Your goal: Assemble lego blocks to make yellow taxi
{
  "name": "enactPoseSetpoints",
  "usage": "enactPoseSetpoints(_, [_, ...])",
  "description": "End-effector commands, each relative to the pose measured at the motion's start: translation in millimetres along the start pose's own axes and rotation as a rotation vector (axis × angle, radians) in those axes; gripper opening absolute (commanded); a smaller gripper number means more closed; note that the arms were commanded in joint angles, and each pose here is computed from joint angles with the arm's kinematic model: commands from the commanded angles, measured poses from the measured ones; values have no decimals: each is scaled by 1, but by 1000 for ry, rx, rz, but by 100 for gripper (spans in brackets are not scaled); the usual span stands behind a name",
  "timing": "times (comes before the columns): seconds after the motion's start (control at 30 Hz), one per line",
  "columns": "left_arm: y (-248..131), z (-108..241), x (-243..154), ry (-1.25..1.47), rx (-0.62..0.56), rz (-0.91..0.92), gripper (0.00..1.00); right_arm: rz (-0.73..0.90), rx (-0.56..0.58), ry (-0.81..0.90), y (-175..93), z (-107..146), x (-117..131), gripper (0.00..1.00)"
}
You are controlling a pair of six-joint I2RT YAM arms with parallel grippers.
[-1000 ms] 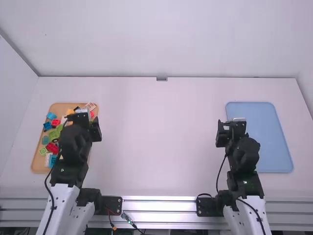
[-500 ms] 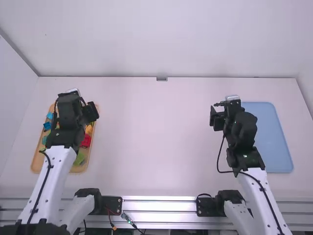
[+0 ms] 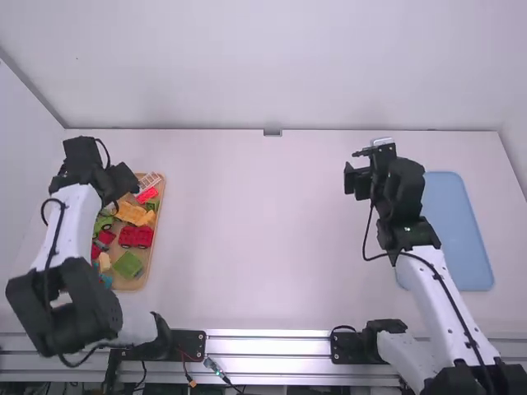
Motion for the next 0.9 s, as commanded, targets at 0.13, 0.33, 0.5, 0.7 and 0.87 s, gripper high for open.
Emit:
enactPoseSetpoints(0.13, [42,-21,7,-119,217,-77,99,-8,-26,-15,7,-19,1,98])
enactPoseSetpoints(0.33, [68,-5,5,-250,338,-145,99,-8,-34,-16,8,-22,1,99])
enactPoseSetpoints(0.5, [75,12,14,-418,380,-208,99,-7,-39,-16,8,-23,1,99])
enactPoseSetpoints(0.7, [88,24,16,-422,372,-208,100,-3,-78,-17,7,-30,0,99])
enactPoseSetpoints(0.87, [102,33,16,-397,353,-186,88,-48,-87,-19,7,-31,6,99])
Point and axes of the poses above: each hand's point on the last joint's axis, 136 mm out from that joint toward the fingers, its own y axis out along the fingers, its own x axis along the line the jaws close on, z = x × y, the point moved 5 cm from there along -y, back along the fingers, and after that the axes turned 2 degrees about y, right-handed, at the moved point
